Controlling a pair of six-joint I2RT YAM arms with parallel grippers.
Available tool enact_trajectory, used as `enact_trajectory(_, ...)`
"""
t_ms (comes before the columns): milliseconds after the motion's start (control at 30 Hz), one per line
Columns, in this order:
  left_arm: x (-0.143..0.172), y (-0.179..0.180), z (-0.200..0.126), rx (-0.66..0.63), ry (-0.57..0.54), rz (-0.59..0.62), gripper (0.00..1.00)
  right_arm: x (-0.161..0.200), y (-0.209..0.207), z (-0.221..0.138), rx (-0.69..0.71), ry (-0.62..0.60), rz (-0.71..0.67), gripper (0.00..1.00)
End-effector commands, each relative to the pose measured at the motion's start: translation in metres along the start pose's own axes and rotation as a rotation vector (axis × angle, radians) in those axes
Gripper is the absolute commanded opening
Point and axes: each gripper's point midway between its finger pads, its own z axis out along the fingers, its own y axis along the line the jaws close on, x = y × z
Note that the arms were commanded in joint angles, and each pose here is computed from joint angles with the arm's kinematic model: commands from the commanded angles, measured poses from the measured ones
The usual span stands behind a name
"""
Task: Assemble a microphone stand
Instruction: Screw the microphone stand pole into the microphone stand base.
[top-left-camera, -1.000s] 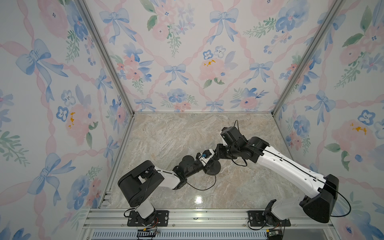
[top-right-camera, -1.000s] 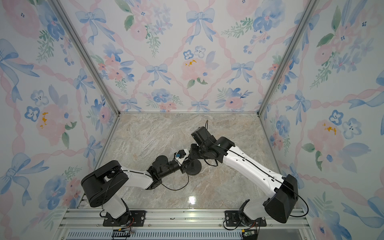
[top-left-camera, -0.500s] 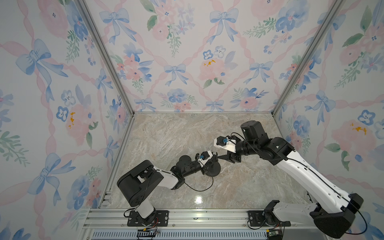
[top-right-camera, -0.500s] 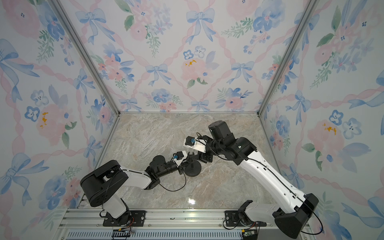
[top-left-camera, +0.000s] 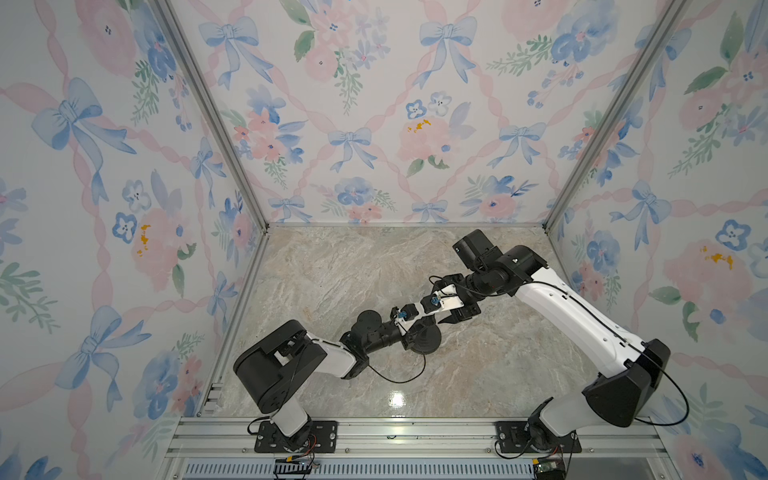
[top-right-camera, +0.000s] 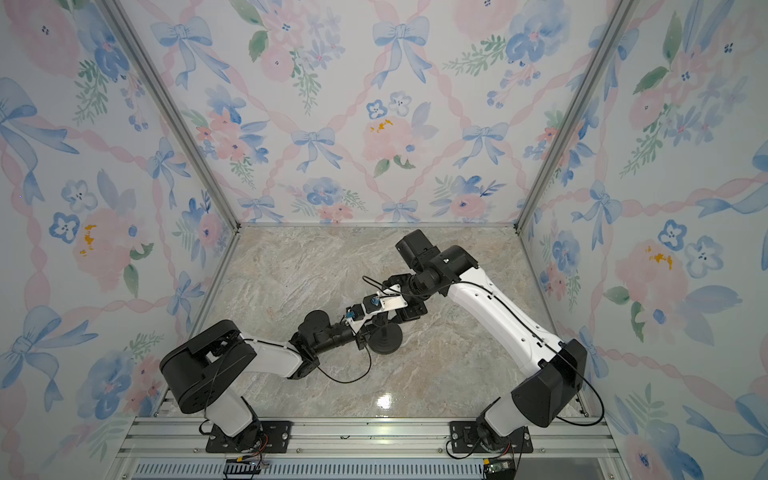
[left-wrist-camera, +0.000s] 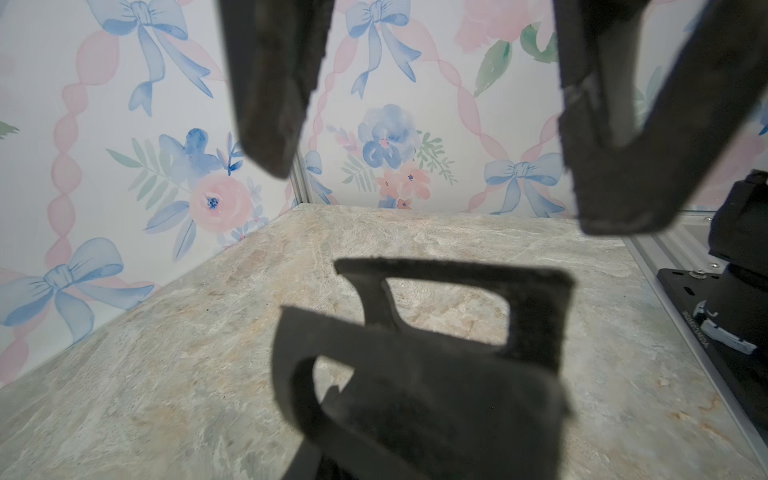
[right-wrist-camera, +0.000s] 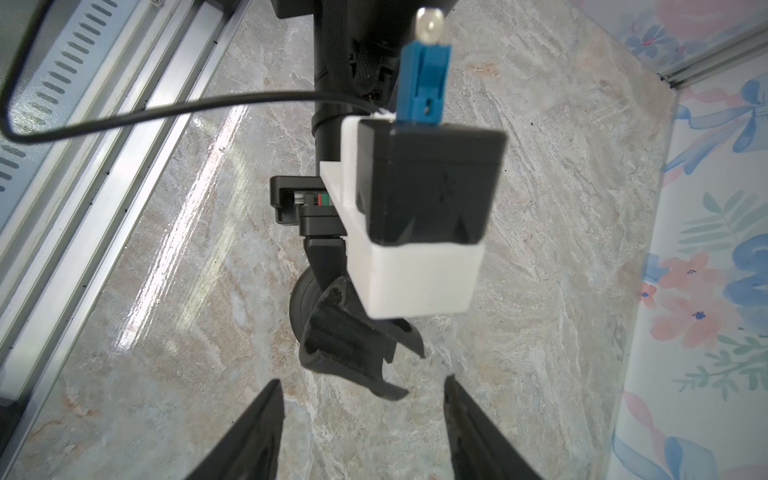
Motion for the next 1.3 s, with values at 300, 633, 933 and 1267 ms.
enact_trajectory(300,0.016,-0.005,-0.003,0.026,0.043,-0.001,0.22,0.012,0.017,0.033,-0.093,0.094,-0.030,0.54)
enact_trajectory(633,0.017,-0.004,-0.003,0.028,0.045,-0.004,0.21,0.013,0.020,0.016,-0.023,0.096,-0.102,0.57)
enact_trajectory(933,0.017,-0.005,-0.002,0.032,0.045,-0.009,0.24,0.015,0.027,0.022,-0.043,0.110,-0.120,0.42)
enact_trajectory(1267,0.019,-0.003,-0.001,0.020,0.050,-0.011,0.35,0.014,0.025,0.027,-0.091,0.165,-0.157,0.34)
